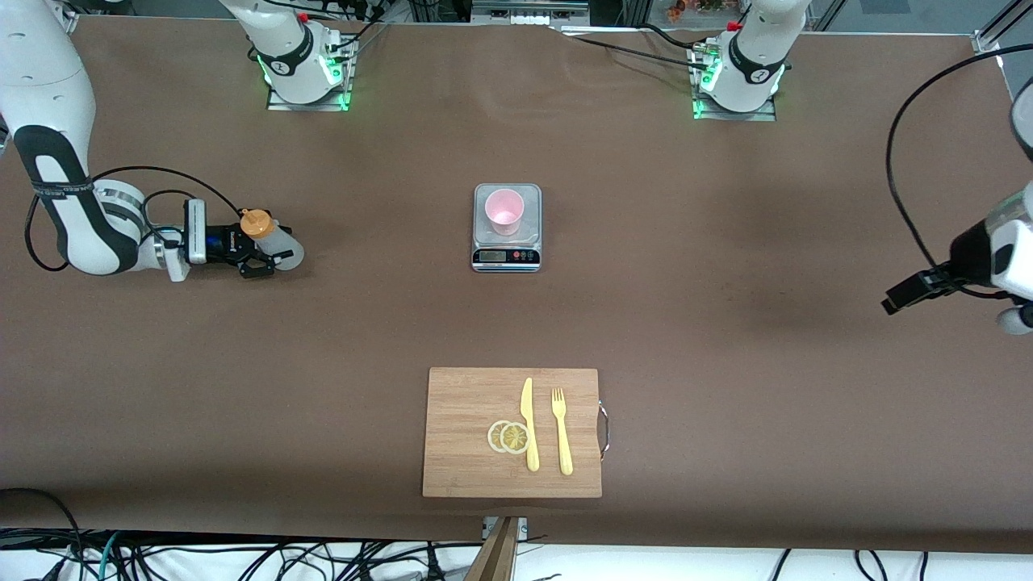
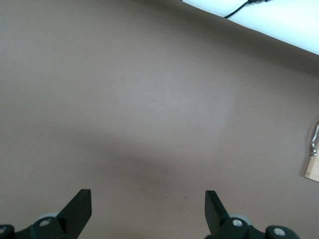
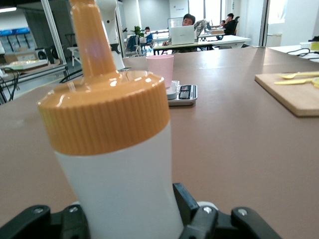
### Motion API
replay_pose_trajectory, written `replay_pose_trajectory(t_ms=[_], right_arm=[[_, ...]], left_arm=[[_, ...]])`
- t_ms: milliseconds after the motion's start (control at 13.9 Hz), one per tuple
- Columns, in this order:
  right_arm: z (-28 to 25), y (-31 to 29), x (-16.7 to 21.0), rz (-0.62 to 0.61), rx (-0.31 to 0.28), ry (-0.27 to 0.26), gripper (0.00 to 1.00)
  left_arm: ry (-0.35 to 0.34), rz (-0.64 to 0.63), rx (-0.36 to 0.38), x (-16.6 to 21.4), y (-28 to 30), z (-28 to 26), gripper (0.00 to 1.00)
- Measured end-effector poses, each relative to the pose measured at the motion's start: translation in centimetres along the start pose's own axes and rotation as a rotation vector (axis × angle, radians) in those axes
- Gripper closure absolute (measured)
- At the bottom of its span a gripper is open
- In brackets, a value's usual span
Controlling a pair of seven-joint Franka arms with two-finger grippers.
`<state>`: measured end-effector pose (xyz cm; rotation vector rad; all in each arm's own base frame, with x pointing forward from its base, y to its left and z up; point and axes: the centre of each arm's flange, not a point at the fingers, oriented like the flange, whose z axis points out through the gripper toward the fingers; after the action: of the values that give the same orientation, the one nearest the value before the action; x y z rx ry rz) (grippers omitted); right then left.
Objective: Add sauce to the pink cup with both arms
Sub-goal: 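Grasp the orange-capped bottle with the right gripper while the left gripper retracts, then lift the bottle with the right gripper and carry it toward the cup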
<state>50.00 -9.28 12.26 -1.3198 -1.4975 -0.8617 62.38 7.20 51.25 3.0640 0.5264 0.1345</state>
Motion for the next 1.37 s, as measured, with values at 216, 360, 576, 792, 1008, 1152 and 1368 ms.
replay_pose_trajectory(t_ms=[216, 360, 576, 792, 1008, 1152, 1368], right_arm=[[0.2, 3.9, 4.9, -0.033, 0.021, -0.052, 0.49], [0.7, 6.1, 8.8, -0.017, 0.027, -0.102, 0.58], [2.0, 8.7, 14.7, -0.008, 0.001, -0.218, 0.68], [4.5, 10.3, 18.7, 0.015, -0.022, -0.327, 0.68], [8.2, 11.7, 22.1, 0.034, -0.036, -0.485, 0.68], [11.4, 12.3, 24.6, 0.034, -0.049, -0.588, 0.68], [16.2, 12.7, 27.5, 0.030, -0.065, -0.723, 0.68]], left_arm=[[-0.004, 0.041, -0.012, 0.6, -4.0, -0.5, 0.00], [-0.018, 0.047, -0.017, 0.5, -5.6, -0.8, 0.00], [-0.047, 0.069, -0.024, -0.4, -5.8, -2.1, 0.00], [-0.058, 0.099, 0.010, -2.4, -3.5, -4.4, 0.00], [-0.064, 0.123, 0.021, -4.6, -1.9, -6.2, 0.00], [-0.069, 0.126, 0.020, -5.6, -1.6, -7.3, 0.00], [-0.074, 0.122, 0.021, -6.2, -1.5, -7.9, 0.00]])
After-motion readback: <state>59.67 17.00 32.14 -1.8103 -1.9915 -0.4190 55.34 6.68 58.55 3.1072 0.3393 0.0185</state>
